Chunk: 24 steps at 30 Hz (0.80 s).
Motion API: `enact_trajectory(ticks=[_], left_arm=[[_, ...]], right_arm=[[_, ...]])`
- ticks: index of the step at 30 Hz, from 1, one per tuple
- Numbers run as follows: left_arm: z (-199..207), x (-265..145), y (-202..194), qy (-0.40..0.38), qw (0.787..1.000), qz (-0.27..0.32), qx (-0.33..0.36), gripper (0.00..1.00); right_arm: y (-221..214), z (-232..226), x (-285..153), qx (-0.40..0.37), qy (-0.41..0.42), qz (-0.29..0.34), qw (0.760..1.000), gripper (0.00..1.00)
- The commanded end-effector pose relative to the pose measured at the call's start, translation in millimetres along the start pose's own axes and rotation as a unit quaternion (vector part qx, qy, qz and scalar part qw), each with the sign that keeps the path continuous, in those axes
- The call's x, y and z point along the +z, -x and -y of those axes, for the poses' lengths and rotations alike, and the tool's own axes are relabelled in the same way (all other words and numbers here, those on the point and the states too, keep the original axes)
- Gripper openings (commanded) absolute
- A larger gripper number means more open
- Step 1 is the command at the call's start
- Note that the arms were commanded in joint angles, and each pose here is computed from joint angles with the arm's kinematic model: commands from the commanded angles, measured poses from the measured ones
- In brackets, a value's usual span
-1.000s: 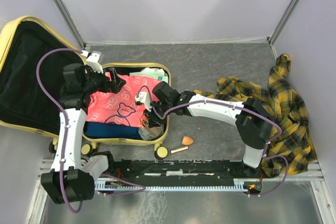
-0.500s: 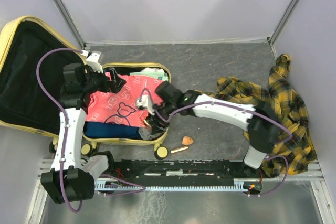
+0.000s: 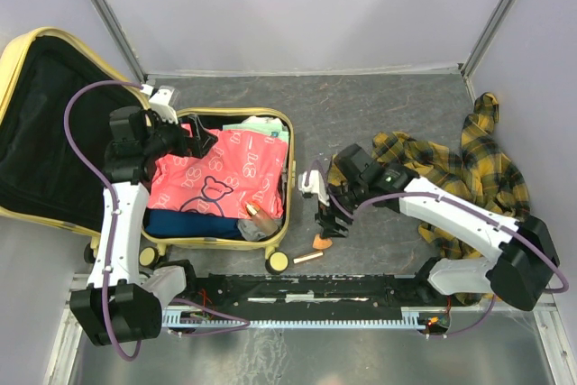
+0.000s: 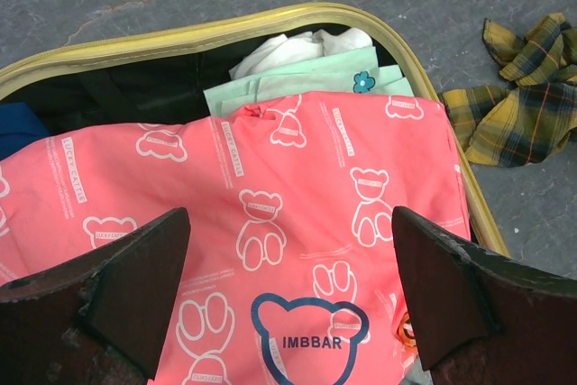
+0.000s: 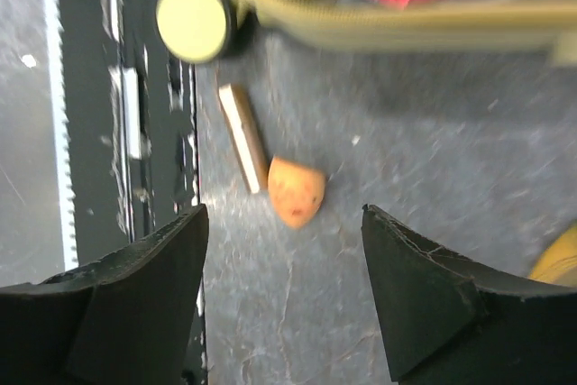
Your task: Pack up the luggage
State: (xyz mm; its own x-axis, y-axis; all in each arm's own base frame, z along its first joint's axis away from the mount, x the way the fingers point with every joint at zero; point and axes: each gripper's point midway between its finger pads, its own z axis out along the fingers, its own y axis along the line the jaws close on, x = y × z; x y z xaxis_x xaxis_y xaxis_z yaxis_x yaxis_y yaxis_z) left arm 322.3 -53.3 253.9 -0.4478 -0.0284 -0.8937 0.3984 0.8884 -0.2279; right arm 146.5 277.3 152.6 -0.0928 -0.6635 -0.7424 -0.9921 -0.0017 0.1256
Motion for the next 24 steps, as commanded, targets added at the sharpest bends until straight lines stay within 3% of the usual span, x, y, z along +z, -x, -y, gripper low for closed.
enact_trajectory(ticks=[1, 5, 17, 24], left_arm=[[2, -3, 25, -0.005, 0.999, 0.034, 0.022, 0.98], [3, -4, 22, -0.006, 0.999, 0.030, 0.020, 0.98], [0, -6, 13, 0.006, 1.000, 0.021, 0.016, 0.98], [-1, -5, 12, 0.008, 1.000, 0.018, 0.016, 0.98]], right_arm=[[-46, 9, 15, 0.001, -0.027, -0.046, 0.999, 0.75], [-64, 20, 37, 0.016, -0.026, -0.061, 0.998, 0.72], [-60, 9, 74, 0.016, 0.047, -0.054, 0.997, 0.62], [-61, 6, 76, 0.012, 0.051, -0.070, 0.996, 0.39]])
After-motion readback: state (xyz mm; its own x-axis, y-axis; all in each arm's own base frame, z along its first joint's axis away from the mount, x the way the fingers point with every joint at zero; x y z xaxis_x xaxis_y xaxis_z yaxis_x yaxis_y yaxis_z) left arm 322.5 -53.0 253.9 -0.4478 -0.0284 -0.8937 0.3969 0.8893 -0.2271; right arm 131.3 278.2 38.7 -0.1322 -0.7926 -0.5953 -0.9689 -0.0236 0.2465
